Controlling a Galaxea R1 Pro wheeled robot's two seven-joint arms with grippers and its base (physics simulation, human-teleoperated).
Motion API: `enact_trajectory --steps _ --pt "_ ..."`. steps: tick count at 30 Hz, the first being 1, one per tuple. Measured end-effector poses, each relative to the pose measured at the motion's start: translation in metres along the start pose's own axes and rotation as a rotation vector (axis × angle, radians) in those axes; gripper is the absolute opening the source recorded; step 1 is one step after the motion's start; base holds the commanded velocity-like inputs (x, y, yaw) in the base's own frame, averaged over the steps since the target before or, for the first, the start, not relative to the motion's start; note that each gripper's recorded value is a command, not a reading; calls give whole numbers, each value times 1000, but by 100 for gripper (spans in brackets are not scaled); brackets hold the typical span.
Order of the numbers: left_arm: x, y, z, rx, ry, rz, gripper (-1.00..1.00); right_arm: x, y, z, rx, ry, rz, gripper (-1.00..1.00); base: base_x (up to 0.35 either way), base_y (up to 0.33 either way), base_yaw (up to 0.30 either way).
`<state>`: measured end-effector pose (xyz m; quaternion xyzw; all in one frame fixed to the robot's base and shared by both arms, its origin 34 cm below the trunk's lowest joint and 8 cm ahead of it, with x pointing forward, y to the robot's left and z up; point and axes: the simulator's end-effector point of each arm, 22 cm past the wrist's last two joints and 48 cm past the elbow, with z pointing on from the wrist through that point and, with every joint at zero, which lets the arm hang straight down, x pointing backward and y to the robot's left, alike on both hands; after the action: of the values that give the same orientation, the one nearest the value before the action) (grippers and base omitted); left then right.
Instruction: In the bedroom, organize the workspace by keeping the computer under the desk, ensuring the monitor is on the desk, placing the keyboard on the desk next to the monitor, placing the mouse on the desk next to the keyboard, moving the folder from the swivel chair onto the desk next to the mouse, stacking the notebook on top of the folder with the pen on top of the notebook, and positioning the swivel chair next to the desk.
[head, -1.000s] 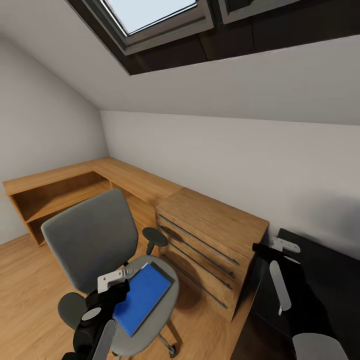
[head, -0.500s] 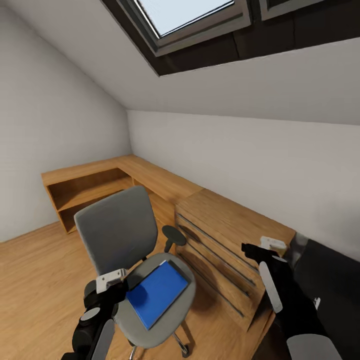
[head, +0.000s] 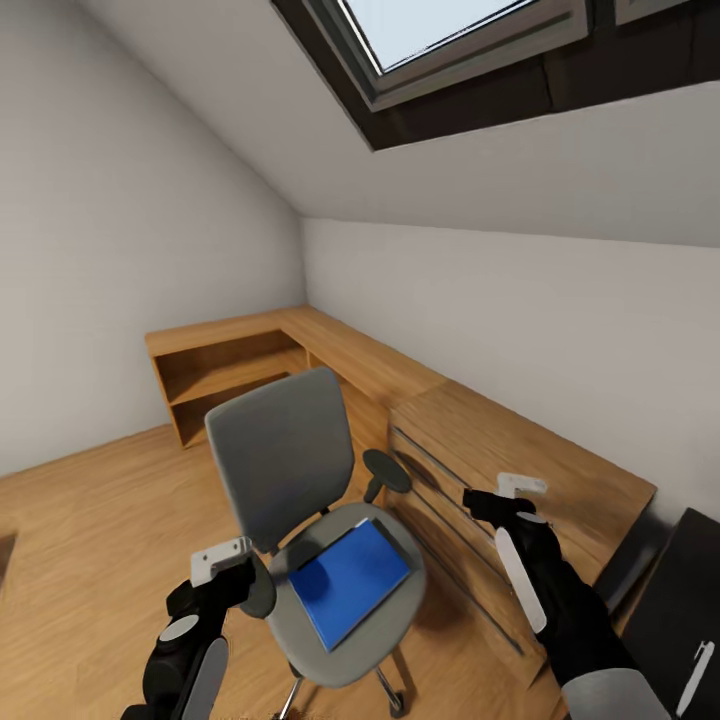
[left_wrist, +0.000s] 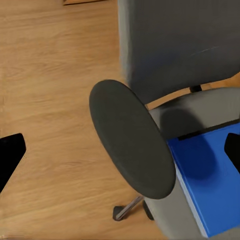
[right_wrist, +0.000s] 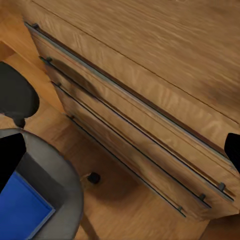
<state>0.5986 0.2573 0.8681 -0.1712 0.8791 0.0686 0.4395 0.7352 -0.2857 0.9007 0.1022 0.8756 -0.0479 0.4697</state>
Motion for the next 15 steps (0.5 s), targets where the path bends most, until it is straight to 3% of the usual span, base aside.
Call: enact_trajectory --steps 15 --pt "2 7 3 -14 6 -4 100 23 15 6 0 26 -57 100 0 0 279"
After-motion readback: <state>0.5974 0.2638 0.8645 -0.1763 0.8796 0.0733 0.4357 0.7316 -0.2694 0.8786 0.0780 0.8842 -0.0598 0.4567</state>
